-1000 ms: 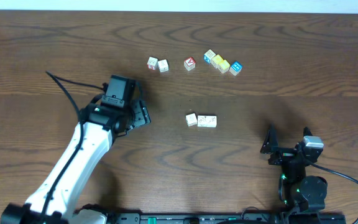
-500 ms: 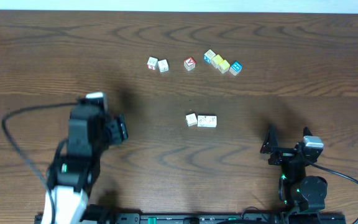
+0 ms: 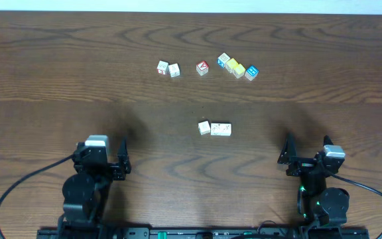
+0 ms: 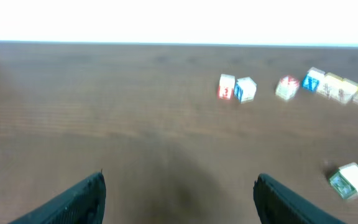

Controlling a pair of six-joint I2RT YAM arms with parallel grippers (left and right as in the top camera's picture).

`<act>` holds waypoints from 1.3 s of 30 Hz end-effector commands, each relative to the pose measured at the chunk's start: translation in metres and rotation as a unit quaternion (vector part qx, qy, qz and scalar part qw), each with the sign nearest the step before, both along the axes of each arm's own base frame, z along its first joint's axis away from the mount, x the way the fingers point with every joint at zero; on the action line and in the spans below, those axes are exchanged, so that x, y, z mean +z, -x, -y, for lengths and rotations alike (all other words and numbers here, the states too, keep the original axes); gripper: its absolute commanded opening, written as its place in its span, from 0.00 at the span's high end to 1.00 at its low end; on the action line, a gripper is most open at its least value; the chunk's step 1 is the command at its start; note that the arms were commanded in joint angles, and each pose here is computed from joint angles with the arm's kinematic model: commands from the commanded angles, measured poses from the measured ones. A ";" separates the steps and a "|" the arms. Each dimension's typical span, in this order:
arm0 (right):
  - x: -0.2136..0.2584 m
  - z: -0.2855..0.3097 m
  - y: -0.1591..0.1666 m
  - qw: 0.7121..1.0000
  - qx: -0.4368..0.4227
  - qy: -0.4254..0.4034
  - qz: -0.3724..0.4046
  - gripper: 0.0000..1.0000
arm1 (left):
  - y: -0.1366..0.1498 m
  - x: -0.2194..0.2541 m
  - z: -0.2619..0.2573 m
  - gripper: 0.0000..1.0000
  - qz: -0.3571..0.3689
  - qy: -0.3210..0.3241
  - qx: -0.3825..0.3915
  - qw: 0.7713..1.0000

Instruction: Lift 3 blocks

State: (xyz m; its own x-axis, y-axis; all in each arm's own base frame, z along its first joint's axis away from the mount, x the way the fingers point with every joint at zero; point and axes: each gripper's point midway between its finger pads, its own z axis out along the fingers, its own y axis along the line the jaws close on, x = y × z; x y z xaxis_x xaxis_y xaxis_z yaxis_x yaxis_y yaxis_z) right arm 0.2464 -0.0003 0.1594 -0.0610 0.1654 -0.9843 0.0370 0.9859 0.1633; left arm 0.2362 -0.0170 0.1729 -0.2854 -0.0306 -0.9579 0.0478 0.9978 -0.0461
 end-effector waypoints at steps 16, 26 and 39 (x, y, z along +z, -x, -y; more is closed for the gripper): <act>-0.001 0.003 0.000 1.000 -0.006 0.009 0.000 0.01 | -0.007 -0.020 -0.018 0.24 0.085 -0.001 0.029 0.996; -0.001 0.003 0.000 1.000 -0.006 0.009 0.000 0.01 | -0.008 -0.035 -0.024 0.24 0.069 0.002 0.044 0.997; -0.001 0.003 0.000 1.000 -0.005 0.009 0.000 0.01 | -0.008 -0.035 -0.030 0.23 0.068 0.001 0.056 0.996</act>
State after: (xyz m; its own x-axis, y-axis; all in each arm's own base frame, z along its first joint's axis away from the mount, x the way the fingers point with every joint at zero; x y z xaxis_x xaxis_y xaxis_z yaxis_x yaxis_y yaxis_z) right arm 0.2464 -0.0003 0.1592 -0.0618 0.1653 -0.9843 0.0371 0.9859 0.1633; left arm 0.2445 0.0128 0.1531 -0.1030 -0.0497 -0.9934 -0.0569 0.9974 -0.0440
